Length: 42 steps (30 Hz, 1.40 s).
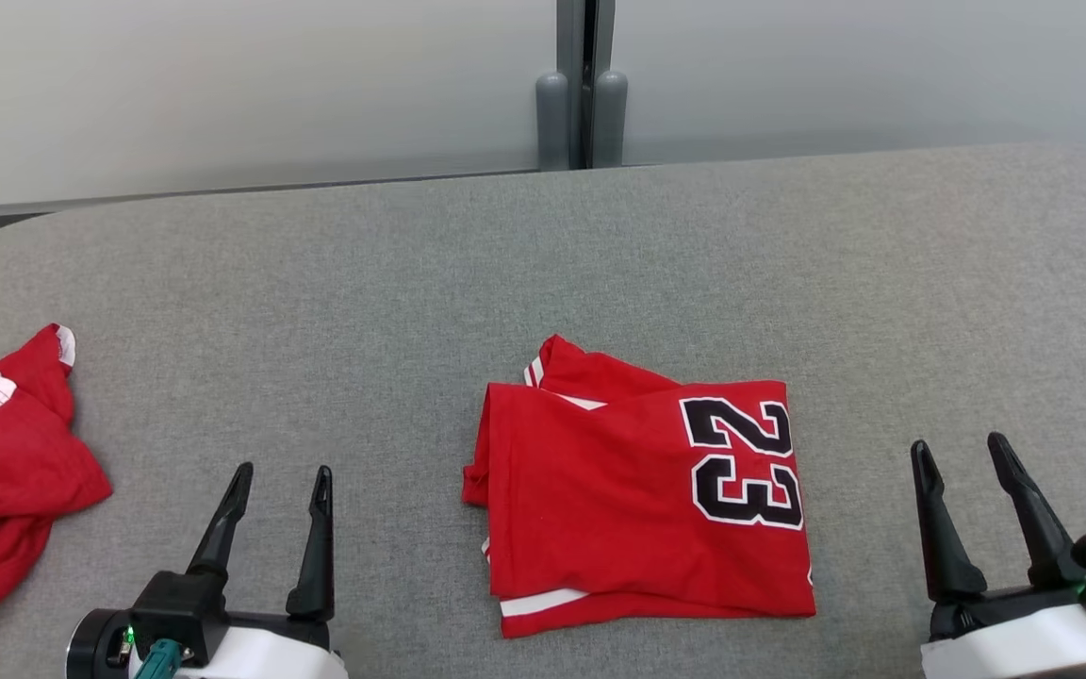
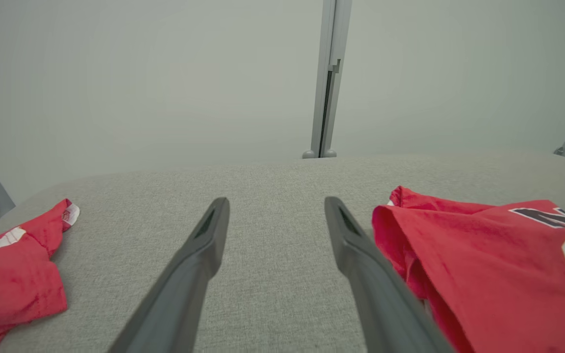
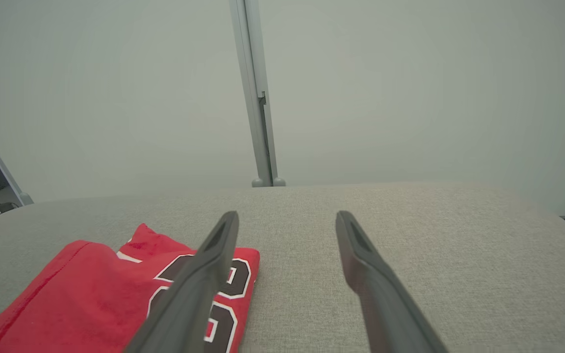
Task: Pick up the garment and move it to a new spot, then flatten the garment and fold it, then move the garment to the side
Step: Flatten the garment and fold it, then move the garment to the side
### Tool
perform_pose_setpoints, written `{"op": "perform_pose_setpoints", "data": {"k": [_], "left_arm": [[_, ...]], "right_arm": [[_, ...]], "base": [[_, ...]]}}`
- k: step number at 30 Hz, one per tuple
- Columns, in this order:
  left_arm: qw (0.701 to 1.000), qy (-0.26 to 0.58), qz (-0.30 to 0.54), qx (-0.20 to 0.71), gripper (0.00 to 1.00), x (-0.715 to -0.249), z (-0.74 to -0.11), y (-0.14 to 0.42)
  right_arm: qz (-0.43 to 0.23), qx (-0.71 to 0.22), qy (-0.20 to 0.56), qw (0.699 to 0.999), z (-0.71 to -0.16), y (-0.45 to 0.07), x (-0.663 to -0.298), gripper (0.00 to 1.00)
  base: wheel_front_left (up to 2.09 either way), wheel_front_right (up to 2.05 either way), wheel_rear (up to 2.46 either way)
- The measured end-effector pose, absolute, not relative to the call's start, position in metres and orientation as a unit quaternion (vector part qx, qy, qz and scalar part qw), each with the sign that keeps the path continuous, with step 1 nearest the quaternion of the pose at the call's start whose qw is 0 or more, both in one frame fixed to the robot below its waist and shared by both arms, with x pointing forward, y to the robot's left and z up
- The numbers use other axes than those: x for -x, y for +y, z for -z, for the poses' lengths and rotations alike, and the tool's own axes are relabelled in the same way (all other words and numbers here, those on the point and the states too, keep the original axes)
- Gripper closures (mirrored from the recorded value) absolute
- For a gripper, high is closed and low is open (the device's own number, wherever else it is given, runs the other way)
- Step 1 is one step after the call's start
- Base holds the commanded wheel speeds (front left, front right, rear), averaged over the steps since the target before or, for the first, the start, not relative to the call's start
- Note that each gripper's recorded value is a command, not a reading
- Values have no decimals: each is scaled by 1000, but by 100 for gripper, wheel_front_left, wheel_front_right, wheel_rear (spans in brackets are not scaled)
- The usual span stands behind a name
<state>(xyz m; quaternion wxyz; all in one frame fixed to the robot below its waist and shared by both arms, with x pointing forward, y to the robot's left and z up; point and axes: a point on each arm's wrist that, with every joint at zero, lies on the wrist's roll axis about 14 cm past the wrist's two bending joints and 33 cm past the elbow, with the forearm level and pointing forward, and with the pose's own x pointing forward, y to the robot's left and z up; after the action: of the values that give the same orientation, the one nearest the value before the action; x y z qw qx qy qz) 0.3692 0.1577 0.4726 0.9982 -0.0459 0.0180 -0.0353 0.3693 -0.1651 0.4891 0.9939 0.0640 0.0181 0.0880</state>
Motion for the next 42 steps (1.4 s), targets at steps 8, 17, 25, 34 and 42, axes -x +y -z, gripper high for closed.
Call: {"op": "perform_pose_setpoints", "data": {"k": [8, 17, 25, 34, 42], "left_arm": [[998, 17, 28, 49, 0, -354, -477, 164], [998, 13, 21, 59, 0, -341, -482, 167], [998, 14, 19, 57, 0, -338, -483, 168], [998, 14, 18, 52, 0, -339, -484, 170], [998, 16, 22, 54, 0, -340, -482, 167]], "right_arm": [[-88, -61, 16, 994, -495, -163, -351, 0], [-90, -61, 12, 994, -500, -161, -335, 0], [-93, -66, 12, 993, -502, -158, -332, 0], [-92, -68, 11, 993, -502, -158, -332, 0], [-91, -68, 10, 993, -501, -159, -333, 0]], "base": [[0, 0, 0], [0, 0, 0], [0, 0, 0], [0, 0, 0], [0, 0, 0]]}}
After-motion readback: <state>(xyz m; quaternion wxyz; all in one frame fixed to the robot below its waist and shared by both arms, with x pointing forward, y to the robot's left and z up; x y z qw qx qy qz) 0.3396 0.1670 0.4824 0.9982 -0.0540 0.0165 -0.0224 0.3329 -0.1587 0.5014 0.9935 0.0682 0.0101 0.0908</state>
